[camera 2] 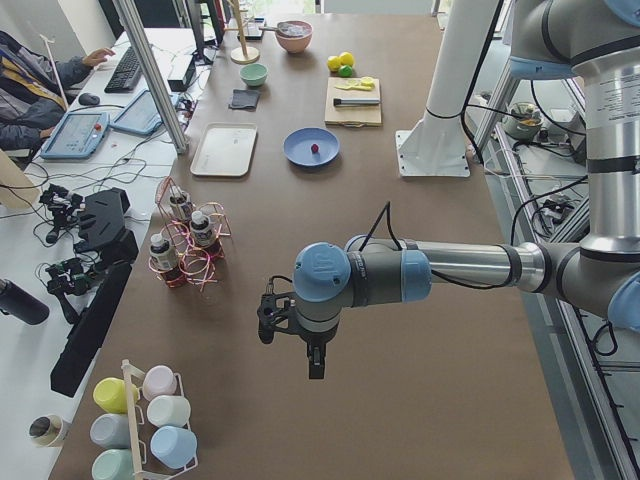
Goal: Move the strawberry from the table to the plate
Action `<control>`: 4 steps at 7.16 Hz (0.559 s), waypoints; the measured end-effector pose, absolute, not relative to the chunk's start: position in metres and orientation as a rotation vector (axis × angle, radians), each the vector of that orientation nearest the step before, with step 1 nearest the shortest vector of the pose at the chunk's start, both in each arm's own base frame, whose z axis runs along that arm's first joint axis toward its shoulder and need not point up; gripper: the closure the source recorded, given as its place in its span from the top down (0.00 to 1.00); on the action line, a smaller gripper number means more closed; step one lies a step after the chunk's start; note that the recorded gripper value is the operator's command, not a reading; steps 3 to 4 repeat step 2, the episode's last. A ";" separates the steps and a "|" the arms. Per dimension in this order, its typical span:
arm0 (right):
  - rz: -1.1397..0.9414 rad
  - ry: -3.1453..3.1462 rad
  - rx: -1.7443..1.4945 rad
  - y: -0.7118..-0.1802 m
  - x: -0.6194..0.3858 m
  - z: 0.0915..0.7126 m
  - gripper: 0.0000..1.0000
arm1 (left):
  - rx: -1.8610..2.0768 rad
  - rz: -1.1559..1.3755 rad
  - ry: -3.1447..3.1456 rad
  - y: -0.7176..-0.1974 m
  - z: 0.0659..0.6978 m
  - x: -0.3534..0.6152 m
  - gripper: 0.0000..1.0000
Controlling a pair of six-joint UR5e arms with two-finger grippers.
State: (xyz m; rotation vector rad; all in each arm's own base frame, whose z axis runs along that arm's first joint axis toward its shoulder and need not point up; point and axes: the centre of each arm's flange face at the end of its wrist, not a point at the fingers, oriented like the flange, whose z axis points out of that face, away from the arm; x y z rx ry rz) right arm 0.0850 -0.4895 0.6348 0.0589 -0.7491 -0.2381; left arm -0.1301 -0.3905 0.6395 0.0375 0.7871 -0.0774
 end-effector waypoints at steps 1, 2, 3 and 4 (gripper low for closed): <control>-0.245 -0.748 0.069 -0.488 0.084 0.630 1.00 | 0.032 -0.080 0.787 -0.388 0.642 -0.130 0.97; -0.246 -0.751 0.071 -0.485 0.084 0.629 1.00 | 0.030 -0.082 0.787 -0.385 0.642 -0.130 0.97; -0.246 -0.751 0.071 -0.485 0.084 0.629 1.00 | 0.030 -0.082 0.787 -0.385 0.642 -0.130 0.97; -0.246 -0.751 0.071 -0.485 0.084 0.629 1.00 | 0.030 -0.082 0.787 -0.385 0.642 -0.130 0.97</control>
